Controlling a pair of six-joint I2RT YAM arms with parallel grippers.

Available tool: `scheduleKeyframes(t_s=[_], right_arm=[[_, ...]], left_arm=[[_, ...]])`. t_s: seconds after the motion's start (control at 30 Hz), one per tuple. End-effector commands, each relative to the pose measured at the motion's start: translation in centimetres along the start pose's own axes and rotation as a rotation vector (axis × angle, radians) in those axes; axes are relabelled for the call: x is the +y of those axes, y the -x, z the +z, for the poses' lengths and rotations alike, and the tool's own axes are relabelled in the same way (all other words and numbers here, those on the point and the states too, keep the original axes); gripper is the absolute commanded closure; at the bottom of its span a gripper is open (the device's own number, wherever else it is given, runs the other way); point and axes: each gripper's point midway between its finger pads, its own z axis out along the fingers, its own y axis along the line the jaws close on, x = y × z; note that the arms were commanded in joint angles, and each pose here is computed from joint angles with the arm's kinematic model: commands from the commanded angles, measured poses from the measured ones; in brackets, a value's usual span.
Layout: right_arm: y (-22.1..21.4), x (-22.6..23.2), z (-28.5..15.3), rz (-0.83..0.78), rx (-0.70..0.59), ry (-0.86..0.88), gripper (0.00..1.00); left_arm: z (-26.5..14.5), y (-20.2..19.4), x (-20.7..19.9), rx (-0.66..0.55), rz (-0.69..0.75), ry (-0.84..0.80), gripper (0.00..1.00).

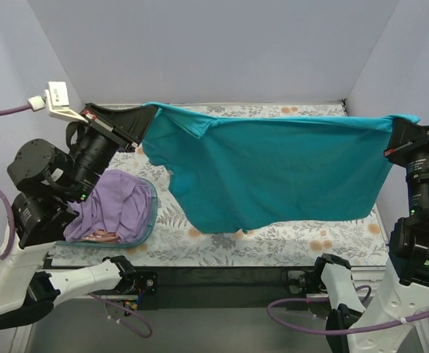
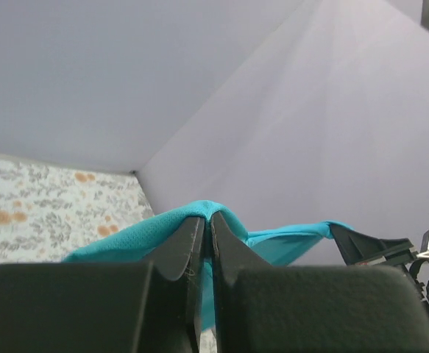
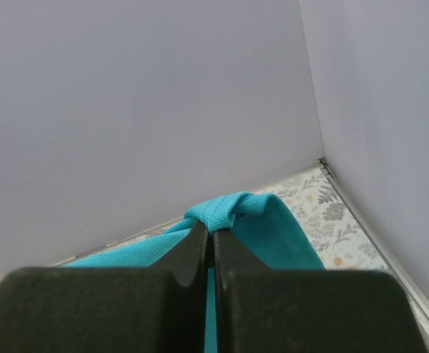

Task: Fold and stack the t-shirts
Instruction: Flatten the tshirt out

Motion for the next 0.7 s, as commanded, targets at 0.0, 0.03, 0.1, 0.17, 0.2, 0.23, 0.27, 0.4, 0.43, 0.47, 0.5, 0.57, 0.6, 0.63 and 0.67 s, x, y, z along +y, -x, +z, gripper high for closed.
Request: scheduleKeyframes(t_s=[0.0, 0.03, 0.1, 0.17, 0.2, 0.23, 0.27, 0.4, 0.43, 0.47, 0.5, 0.57, 0.6, 0.63, 0.67], right_arm=[[-0.3, 0.8, 1.4, -0.016, 0.069, 0.043, 0.99], [-0.4, 0.8, 2.2, -0.013, 0.081, 0.041, 0.99], [-0.7, 0.9, 3.1, -0.010, 0.101, 0.052, 0.99], [-2.1, 0.5, 5.2, 0.000, 0.150, 0.061, 0.99], [-2.9, 0.8, 5.9, -0.006, 0.175, 0.098, 0.99], [-3.0, 0.9, 7.5, -0.008, 0.169, 0.124, 0.99], [-3.6, 1.0, 8.3, -0.015, 0.181, 0.148, 0.99], [-6.2, 0.8, 12.2, -0.030, 0.175, 0.242, 0.99], [-6.5, 0.7, 12.9, -0.031, 0.171, 0.254, 0.99], [-6.1, 0.9, 13.8, -0.034, 0.147, 0.272, 0.99], [-6.9, 0.7, 15.4, -0.028, 0.171, 0.281, 0.99], [-6.5, 1.0, 17.4, -0.037, 0.158, 0.310, 0.99], [-7.9, 0.3, 19.5, -0.020, 0.205, 0.304, 0.99], [-5.7, 1.7, 19.4, -0.009, 0.189, 0.330, 0.99], [-5.6, 1.2, 19.8, -0.004, 0.205, 0.289, 0.99]], left_arm=[[1.1, 1.9, -0.6, -0.059, 0.098, 0.016, 1.00], [1.4, 2.4, -0.5, -0.080, 0.102, 0.029, 1.00], [2.7, 3.0, 0.7, -0.135, 0.118, 0.115, 1.00], [4.6, 3.4, 2.1, -0.190, 0.179, 0.209, 1.00], [5.2, 3.8, 2.7, -0.223, 0.190, 0.258, 1.00], [5.7, 4.1, 3.3, -0.248, 0.227, 0.294, 1.00], [6.2, 4.6, 3.8, -0.281, 0.248, 0.336, 1.00], [12.5, 1.9, 6.4, -0.228, 0.357, 0.376, 1.00], [14.4, 1.4, 7.3, -0.193, 0.316, 0.355, 1.00], [16.0, 1.2, 8.9, -0.153, 0.308, 0.355, 1.00], [19.2, 1.1, 11.7, -0.083, 0.314, 0.332, 1.00], [21.8, 1.9, 13.2, -0.070, 0.319, 0.306, 1.00], [22.8, 4.6, 10.7, -0.106, 0.323, 0.196, 1.00], [25.0, 3.6, 12.0, -0.077, 0.330, 0.186, 1.00], [25.8, 4.2, 11.0, -0.083, 0.368, 0.126, 1.00]])
